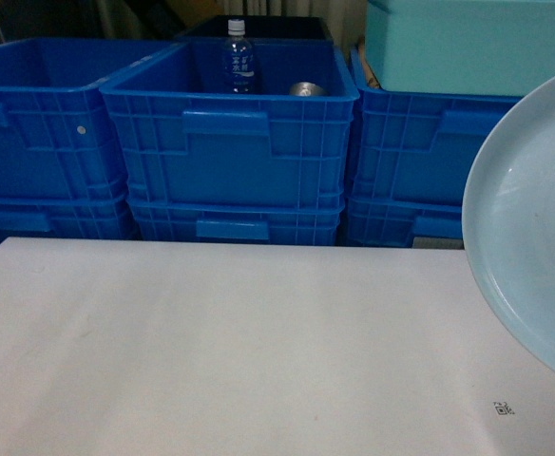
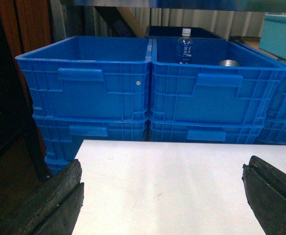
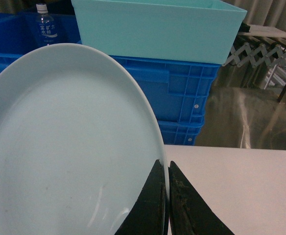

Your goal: Place blue tray on left shelf second layer neatly

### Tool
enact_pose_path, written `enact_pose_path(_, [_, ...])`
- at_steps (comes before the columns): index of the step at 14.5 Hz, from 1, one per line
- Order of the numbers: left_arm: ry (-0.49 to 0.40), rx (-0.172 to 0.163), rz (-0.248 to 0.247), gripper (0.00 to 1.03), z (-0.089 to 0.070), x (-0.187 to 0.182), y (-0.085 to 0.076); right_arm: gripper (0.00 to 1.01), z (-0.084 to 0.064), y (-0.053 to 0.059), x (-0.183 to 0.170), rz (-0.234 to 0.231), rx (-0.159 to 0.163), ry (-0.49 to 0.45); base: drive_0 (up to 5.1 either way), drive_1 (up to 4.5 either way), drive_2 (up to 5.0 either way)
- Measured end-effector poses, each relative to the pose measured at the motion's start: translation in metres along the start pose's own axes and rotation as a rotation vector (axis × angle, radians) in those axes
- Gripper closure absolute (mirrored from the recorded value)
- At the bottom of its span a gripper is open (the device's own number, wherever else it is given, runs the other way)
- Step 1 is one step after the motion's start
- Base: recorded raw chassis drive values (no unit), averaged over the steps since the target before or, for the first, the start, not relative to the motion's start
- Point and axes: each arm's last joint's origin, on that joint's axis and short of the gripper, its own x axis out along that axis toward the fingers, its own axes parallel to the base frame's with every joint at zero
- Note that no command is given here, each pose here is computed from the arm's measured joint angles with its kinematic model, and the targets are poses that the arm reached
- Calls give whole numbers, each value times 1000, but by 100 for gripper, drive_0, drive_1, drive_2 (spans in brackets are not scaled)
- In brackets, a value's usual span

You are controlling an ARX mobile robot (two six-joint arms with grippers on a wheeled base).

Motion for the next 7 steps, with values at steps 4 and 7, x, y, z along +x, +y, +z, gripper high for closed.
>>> enact_pose_path(4, [0,0,0,5,0,0,0,99,-1,-4,3,-24,3,0,0,0,0])
enact_pose_path(7, [0,0,0,5,0,0,0,99,0,-7,1,-18,5,-9,0,0,0])
